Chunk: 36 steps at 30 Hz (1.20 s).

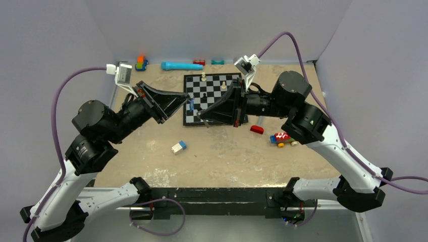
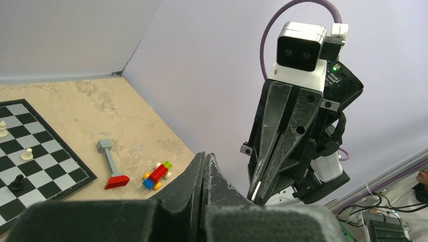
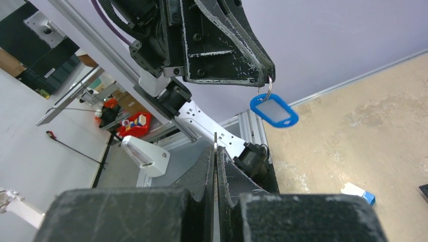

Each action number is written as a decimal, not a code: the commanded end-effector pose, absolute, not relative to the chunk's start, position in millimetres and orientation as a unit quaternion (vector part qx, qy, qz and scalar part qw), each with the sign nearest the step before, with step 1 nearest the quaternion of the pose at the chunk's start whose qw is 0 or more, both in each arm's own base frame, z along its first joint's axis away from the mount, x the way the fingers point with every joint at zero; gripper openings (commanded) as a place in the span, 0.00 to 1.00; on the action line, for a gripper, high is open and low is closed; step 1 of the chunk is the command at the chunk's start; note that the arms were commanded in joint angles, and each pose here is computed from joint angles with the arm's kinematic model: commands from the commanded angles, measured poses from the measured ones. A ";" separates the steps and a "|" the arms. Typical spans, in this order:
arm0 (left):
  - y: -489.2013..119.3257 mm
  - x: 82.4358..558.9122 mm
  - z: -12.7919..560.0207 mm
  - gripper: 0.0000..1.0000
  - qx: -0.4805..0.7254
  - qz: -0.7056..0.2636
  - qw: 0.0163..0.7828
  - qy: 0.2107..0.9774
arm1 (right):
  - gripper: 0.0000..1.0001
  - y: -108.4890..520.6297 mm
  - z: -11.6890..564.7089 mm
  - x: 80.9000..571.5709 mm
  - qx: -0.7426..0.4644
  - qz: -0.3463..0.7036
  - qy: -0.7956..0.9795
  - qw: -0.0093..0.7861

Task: Remove the keys from the keyring

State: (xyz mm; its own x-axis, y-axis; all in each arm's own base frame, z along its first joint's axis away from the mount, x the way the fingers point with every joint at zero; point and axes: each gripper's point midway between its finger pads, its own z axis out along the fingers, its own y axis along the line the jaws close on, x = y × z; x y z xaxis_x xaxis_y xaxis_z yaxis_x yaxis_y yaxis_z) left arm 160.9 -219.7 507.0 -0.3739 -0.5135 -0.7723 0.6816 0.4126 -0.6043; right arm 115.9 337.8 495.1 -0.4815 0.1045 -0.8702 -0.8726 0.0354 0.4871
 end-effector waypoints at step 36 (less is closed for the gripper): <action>-226.5 189.6 195.6 0.00 -0.056 -0.352 0.340 0.870 | 0.00 289.3 168.4 187.6 0.010 0.370 0.878 0.304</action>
State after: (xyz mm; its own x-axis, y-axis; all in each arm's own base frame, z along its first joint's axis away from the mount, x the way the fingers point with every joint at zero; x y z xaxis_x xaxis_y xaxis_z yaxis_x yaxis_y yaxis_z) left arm 189.7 -212.0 208.9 -0.7330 -0.3145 -0.6032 0.1601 0.7820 -0.6024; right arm 184.4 276.3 187.7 -0.7961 0.1846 -0.5763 -0.2567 0.7594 0.5979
